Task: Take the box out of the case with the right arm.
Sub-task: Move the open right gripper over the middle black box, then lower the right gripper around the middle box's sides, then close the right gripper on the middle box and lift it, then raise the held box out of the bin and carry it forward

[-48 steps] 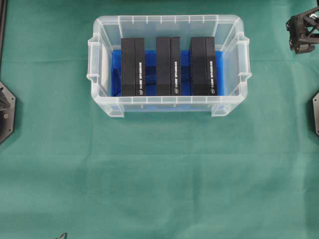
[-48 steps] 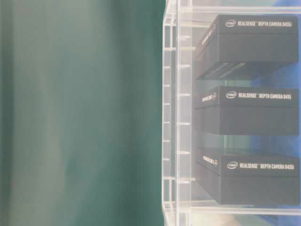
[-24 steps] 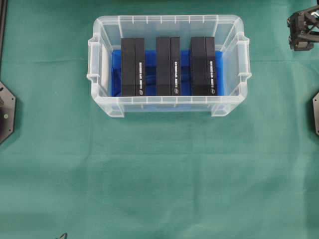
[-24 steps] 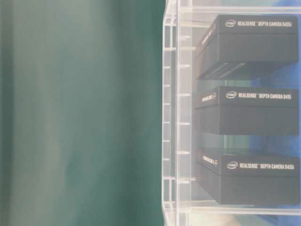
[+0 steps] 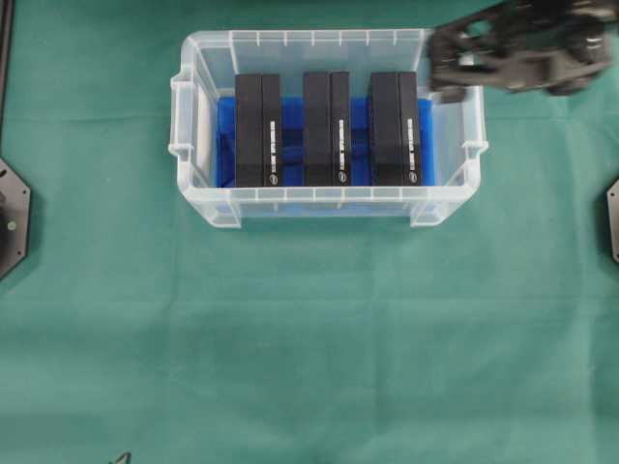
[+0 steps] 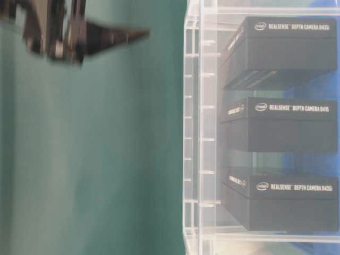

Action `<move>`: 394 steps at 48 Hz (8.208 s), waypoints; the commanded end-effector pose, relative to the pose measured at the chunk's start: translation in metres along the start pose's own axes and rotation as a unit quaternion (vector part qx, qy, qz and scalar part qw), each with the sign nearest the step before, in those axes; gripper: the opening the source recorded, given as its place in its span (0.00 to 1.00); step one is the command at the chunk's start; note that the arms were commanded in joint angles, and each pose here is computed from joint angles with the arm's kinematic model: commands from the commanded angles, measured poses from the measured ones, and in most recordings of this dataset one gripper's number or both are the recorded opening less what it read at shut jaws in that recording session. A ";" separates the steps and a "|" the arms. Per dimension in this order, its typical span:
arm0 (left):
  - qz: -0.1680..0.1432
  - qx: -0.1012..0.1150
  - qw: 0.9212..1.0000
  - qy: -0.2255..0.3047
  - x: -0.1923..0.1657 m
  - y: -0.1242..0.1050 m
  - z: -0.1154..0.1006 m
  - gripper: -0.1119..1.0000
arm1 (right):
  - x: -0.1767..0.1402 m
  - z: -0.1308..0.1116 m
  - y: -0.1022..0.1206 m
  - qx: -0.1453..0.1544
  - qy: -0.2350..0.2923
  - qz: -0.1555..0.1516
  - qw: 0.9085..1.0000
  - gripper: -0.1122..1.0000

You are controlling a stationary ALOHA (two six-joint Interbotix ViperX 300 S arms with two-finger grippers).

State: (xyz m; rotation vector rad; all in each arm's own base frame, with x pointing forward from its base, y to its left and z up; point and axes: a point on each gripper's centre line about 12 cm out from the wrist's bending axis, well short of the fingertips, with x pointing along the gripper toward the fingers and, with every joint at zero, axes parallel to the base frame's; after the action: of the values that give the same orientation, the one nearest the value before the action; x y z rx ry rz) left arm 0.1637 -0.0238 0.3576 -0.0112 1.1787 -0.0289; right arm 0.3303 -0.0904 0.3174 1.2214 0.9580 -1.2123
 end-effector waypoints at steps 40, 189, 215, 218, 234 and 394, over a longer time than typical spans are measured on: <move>0.002 -0.001 1.000 0.002 -0.005 0.001 0.000 0.10 | 0.015 -0.010 0.116 -0.033 -0.006 0.065 0.997 0.95; 0.001 -0.002 1.000 0.002 -0.005 0.001 0.000 0.10 | 0.053 -0.001 0.118 -0.043 -0.016 0.040 0.998 0.95; 0.001 -0.003 1.000 0.003 -0.005 0.000 0.000 0.10 | 0.113 -0.008 0.113 -0.041 0.002 0.029 0.999 0.95; 0.001 -0.003 1.000 0.002 -0.005 0.001 0.000 0.10 | 0.117 -0.010 0.113 -0.040 0.005 0.034 0.999 0.95; 0.001 -0.003 1.000 0.003 -0.004 0.001 -0.001 0.10 | 0.138 -0.017 0.112 -0.027 0.020 0.021 0.999 0.95; 0.001 -0.003 1.000 0.003 -0.004 0.001 -0.001 0.10 | -0.063 -0.003 0.116 0.020 -0.090 0.019 0.996 0.69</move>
State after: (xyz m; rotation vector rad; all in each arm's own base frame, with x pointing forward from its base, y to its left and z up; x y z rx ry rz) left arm 0.1604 -0.0229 0.3570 -0.0113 1.2000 -0.0238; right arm 0.4502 -0.0870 0.3635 1.1033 0.8445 -1.3421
